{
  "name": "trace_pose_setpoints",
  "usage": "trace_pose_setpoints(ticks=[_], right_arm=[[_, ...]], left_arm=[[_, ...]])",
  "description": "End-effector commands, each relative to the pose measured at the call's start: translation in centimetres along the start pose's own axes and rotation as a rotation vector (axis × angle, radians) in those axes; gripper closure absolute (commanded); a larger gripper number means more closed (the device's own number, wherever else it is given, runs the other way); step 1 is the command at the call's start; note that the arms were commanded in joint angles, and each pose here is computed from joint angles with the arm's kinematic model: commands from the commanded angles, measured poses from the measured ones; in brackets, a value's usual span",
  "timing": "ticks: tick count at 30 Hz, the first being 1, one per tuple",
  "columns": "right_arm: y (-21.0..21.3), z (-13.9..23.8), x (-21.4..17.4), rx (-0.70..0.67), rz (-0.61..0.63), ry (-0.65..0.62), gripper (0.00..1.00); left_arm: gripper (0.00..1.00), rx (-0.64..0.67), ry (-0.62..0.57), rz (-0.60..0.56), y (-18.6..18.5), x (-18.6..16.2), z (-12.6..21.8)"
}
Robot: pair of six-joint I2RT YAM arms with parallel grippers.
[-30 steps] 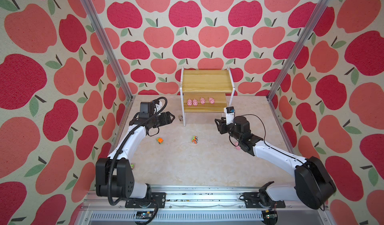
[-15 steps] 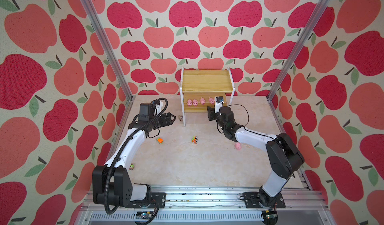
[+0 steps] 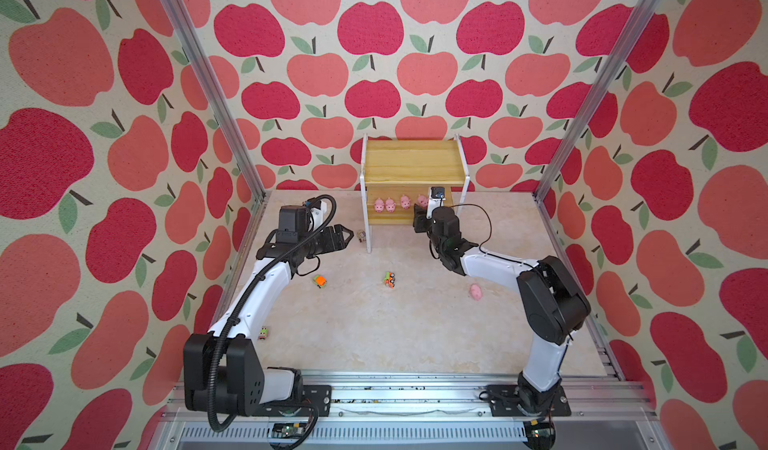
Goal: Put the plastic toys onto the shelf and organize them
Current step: 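Nudge the fourth pig into line with the right gripper fingers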
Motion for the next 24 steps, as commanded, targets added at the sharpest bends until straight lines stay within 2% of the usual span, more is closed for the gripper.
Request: trace_pose_setpoints(ticks=[1,14,24], right_arm=[[-0.9,-0.9,1.3,-0.038,-0.034,-0.042,0.42],[-1.9,-2.7,0.3,-0.020,-0.063,-0.014,0.38],[-1.5,-3.6,-0.2,0.048,-0.053,-0.001,0.42]], left_arm=[[0.22,-0.021,-0.005,-0.018,-0.5,-0.3,0.4],[0.22,-0.021,0.003,-0.018,-0.4,-0.3,0.1],[0.23,-0.022,0.004,-0.020,-0.4,-0.4,0.1]])
Point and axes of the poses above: each gripper's point midway between its finger pads, its own z axis back along the fingers, its own y axis along the line the jaws close on, x = y × z, the point moved 6 cm from there along z, back along the fingers, and after that the axes turned 7 degrees about z, right-handed, at the moved point
